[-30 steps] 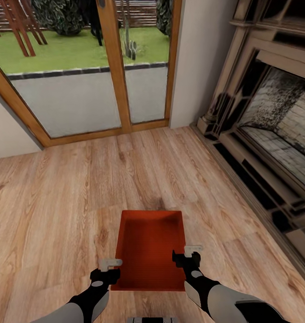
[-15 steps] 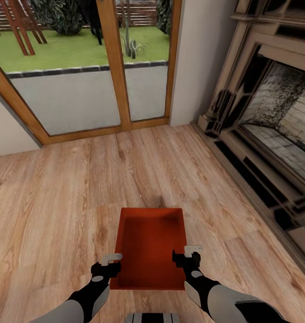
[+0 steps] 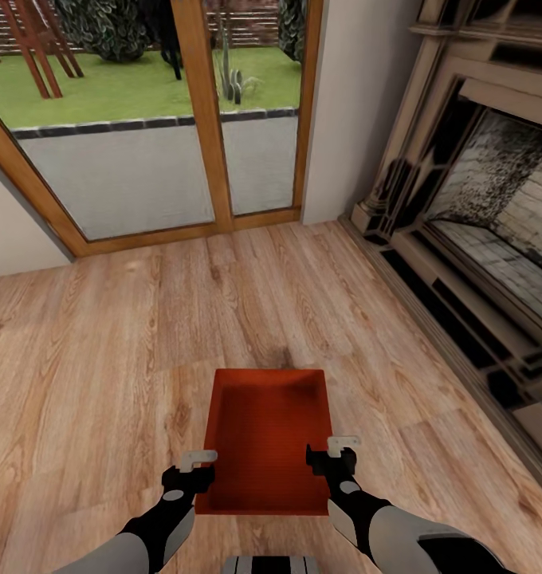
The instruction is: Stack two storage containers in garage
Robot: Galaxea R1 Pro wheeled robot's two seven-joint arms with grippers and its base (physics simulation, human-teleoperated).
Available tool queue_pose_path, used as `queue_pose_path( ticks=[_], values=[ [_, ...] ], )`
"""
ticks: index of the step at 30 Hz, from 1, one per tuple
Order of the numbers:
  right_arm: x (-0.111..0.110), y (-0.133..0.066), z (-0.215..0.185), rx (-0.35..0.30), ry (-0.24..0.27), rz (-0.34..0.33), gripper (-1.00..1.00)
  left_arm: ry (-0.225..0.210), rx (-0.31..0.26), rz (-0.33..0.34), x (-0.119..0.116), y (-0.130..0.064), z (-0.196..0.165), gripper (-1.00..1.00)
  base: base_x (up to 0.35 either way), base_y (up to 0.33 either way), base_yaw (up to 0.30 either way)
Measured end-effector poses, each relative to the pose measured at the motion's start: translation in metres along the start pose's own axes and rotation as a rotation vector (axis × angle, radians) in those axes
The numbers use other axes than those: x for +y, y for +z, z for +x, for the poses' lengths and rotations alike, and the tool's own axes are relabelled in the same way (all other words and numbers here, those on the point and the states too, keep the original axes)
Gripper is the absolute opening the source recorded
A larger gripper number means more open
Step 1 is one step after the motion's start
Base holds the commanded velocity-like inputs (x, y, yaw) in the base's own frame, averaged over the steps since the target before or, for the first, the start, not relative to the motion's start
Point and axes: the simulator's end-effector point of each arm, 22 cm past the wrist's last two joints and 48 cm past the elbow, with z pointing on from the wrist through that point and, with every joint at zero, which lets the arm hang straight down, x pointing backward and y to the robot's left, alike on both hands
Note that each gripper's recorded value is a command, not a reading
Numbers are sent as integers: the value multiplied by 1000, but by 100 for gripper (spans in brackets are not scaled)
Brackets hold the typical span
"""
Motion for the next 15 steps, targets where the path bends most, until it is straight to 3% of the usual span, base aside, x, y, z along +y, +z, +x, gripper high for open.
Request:
queue_pose_path(
  ticks=[15],
  values=[
    [-2, 0, -2, -7, 2, 9, 100, 3, 6, 2, -1, 0, 2, 100, 0, 0, 0]
  ],
)
